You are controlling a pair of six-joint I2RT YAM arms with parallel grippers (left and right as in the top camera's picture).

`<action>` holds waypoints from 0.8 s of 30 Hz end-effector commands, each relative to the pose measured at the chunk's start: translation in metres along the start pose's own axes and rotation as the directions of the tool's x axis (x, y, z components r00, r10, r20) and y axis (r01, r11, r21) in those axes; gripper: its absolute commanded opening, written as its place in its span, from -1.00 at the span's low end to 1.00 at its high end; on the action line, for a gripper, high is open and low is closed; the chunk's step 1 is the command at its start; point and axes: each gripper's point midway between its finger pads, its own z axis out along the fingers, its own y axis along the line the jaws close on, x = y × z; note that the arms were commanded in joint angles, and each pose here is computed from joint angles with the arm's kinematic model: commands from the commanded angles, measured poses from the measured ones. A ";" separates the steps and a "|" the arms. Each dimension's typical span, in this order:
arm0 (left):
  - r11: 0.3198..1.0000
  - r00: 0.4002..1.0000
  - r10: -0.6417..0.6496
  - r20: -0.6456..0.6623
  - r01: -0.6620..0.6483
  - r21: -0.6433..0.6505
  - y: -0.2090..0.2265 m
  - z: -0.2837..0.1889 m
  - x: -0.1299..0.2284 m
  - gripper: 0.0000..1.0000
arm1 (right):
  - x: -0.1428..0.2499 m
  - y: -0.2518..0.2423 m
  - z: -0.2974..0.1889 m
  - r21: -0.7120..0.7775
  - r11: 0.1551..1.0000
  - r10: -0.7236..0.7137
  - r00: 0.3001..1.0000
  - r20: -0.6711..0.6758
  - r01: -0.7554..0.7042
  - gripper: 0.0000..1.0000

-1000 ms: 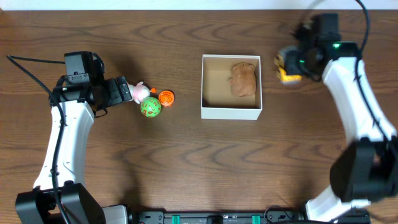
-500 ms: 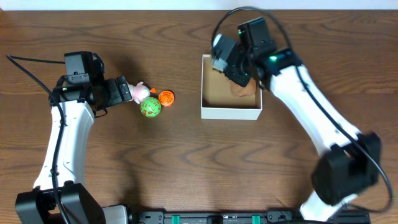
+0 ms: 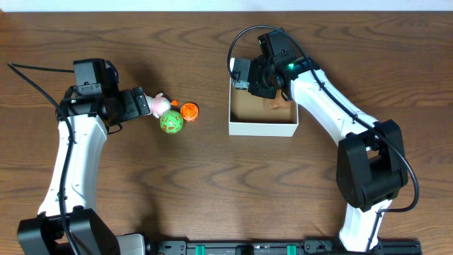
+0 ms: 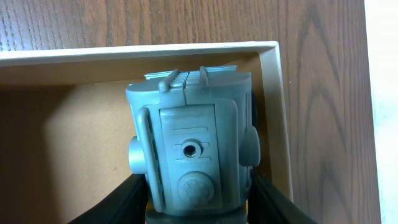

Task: Pack container
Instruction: 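Carry the truck into the box beside the bear and release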

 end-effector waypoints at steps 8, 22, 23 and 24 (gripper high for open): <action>1.000 1.000 0.006 0.015 -0.007 0.011 -0.002 -0.004 -0.007 0.96 | -0.018 -0.005 -0.017 0.016 0.989 0.147 0.988 0.054 -0.148 0.99; 0.984 0.995 0.085 0.057 -0.074 -0.163 0.027 -0.007 -0.019 0.96 | 0.027 -0.088 -0.212 0.142 0.497 0.779 0.512 0.362 -0.856 0.99; 0.984 0.995 0.085 0.057 -0.074 -0.163 0.027 -0.007 -0.019 0.96 | 0.046 -0.091 -0.221 0.138 0.412 0.824 0.433 0.364 -0.901 0.98; 0.984 0.995 0.085 0.057 -0.074 -0.163 0.027 -0.007 -0.019 0.96 | 0.068 -0.092 -0.228 0.136 0.324 0.864 0.351 0.360 -0.936 0.98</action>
